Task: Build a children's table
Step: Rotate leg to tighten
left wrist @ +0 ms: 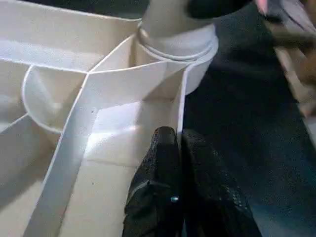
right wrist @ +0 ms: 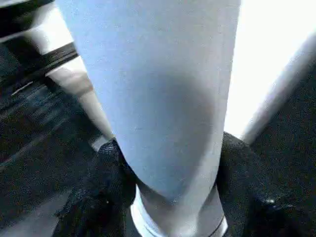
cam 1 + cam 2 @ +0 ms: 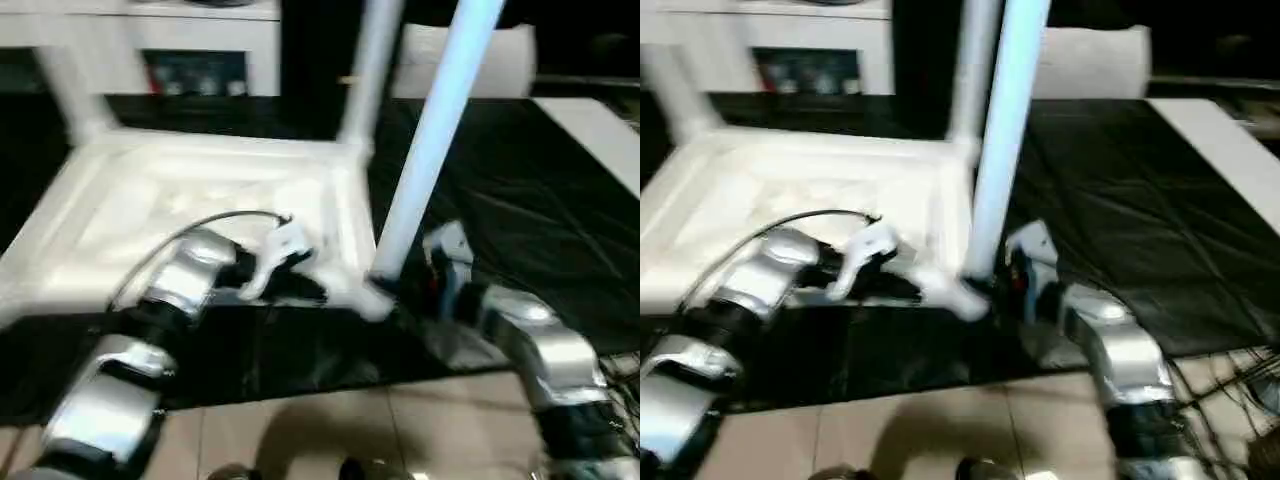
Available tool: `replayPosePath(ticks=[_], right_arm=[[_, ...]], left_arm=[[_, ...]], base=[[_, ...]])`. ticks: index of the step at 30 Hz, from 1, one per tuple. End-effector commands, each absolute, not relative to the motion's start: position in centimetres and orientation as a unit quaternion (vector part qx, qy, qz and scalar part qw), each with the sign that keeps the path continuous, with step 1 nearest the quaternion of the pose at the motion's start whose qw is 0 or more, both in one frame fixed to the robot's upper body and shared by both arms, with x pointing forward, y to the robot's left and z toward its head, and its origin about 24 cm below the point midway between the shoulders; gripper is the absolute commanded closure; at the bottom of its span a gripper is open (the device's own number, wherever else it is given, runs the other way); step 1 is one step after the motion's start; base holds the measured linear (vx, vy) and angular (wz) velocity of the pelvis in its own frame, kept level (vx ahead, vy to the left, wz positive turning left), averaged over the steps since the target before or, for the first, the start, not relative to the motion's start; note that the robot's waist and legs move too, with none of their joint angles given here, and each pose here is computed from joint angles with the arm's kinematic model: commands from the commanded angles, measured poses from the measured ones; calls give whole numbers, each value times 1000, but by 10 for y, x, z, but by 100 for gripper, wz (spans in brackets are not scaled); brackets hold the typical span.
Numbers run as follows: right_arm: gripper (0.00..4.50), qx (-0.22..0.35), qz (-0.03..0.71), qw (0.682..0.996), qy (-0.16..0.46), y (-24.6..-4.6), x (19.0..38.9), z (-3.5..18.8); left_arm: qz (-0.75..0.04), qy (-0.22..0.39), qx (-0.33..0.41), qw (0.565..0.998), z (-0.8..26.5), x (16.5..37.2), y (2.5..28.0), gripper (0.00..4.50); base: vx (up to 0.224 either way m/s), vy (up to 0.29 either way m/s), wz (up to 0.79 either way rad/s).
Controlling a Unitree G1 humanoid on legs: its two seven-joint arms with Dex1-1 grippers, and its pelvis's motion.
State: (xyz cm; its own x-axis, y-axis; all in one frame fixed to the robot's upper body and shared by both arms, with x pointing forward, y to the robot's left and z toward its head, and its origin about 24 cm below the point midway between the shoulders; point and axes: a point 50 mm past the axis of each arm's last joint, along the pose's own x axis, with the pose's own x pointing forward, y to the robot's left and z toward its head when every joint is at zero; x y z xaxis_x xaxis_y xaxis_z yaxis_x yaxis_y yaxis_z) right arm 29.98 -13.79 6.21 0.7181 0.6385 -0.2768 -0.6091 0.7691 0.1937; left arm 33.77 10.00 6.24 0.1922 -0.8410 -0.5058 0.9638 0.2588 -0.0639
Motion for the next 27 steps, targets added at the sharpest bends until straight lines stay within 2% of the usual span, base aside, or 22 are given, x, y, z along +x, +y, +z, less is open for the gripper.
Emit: replayPosePath(ticks=[1,6,7,9,15,19,21,22,24,27], right_arm=[[249,89,387,897,193,-75,297,55],[249,113,328,920,185,-43,312,64],[195,113,329,921,176,-41,313,66],[181,116,331,922,167,-40,314,68],[123,93,326,929,145,-68,312,67],[82,53,363,922,123,-99,305,68],[71,46,368,921,123,-104,304,68],[57,11,393,911,122,-121,300,68],[36,-2,404,907,123,-126,298,68],[31,-28,453,883,119,-139,291,71]], left_arm=[[-586,181,96,784,77,341,47,450],[-521,170,65,834,88,350,30,450],[-520,166,64,836,89,350,28,450],[-523,164,69,833,90,350,28,450],[-548,171,125,809,79,344,46,450],[-580,180,167,777,69,338,71,450],[-586,180,169,772,69,337,75,450],[-622,174,176,743,68,331,86,450],[-628,179,177,736,67,330,90,450],[-652,182,198,708,66,327,102,450]], base=[[0,0,0],[0,0,0],[0,0,0],[0,0,0],[0,0,0],[0,0,0],[0,0,0],[0,0,0],[0,0,0],[0,0,0]])
